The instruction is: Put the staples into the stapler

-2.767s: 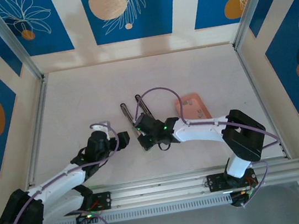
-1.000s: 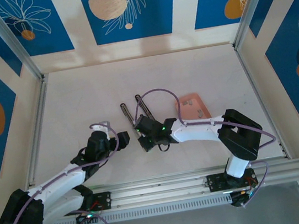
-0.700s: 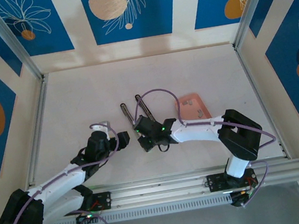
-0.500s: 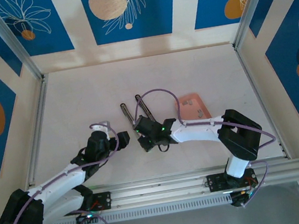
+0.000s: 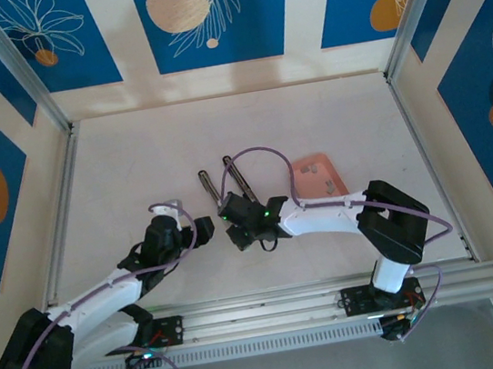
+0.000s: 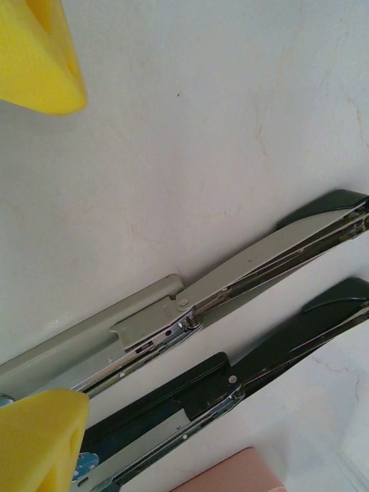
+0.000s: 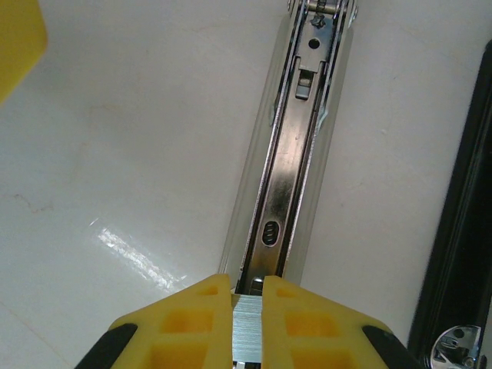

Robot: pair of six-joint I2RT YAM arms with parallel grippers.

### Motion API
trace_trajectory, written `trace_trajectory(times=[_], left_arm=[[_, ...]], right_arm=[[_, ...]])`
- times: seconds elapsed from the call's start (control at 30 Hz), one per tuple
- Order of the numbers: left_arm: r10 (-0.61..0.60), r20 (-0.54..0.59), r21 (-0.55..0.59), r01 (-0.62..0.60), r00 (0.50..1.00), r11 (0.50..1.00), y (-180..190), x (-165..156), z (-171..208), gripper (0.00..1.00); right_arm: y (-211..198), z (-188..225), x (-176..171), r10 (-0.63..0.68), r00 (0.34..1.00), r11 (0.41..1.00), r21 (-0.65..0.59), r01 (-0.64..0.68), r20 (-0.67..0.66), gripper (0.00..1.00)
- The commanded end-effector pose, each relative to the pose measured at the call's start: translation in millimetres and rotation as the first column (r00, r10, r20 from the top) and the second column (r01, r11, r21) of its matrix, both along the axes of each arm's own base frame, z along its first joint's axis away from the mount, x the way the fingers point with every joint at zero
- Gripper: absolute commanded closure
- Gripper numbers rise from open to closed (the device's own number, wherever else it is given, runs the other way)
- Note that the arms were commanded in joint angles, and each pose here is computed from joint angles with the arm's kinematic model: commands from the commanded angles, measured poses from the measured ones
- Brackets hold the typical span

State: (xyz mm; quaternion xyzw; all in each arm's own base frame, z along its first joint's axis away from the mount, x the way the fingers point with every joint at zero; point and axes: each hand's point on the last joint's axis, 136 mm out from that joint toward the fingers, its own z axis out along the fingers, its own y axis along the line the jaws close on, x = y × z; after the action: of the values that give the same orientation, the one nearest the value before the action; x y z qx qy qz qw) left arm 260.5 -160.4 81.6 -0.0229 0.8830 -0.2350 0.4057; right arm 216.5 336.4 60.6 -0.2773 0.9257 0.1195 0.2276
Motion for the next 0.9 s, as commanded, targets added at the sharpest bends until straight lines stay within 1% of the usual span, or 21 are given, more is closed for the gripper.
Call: trace_trajectory(times=[0.0, 0.23, 0.43, 0.87], left_arm=[[0.014, 0.011, -0.025, -0.014, 1.000, 1.000, 0.5, 3.3, 2.8, 0.09], [0.015, 0.010, -0.027, -0.015, 1.000, 1.000, 0.7, 2.8, 3.4, 0.08], [0.017, 0.011, -0.025, -0.016, 1.000, 1.000, 1.1, 2.6, 3.7, 0.09], [0.019, 0.008, -0.023, -0.018, 1.000, 1.000, 2.2, 1.9, 2.0, 0.09]], right_arm=[[-7.5, -2.8, -5.2, -0.013, 1.000, 0.999, -0.043, 0.013, -0.003, 0.87], [-3.4, 4.7, 2.2, -0.023, 0.999, 1.000, -0.019, 0.024, 0.038, 0.87], [-4.5, 1.1, 2.9, -0.026, 0.999, 0.999, -0.029, 0.027, 0.040, 0.87], [-5.9, 4.6, 0.9, -0.030, 0.998, 1.000, 0.000, 0.030, 0.053, 0.87]])
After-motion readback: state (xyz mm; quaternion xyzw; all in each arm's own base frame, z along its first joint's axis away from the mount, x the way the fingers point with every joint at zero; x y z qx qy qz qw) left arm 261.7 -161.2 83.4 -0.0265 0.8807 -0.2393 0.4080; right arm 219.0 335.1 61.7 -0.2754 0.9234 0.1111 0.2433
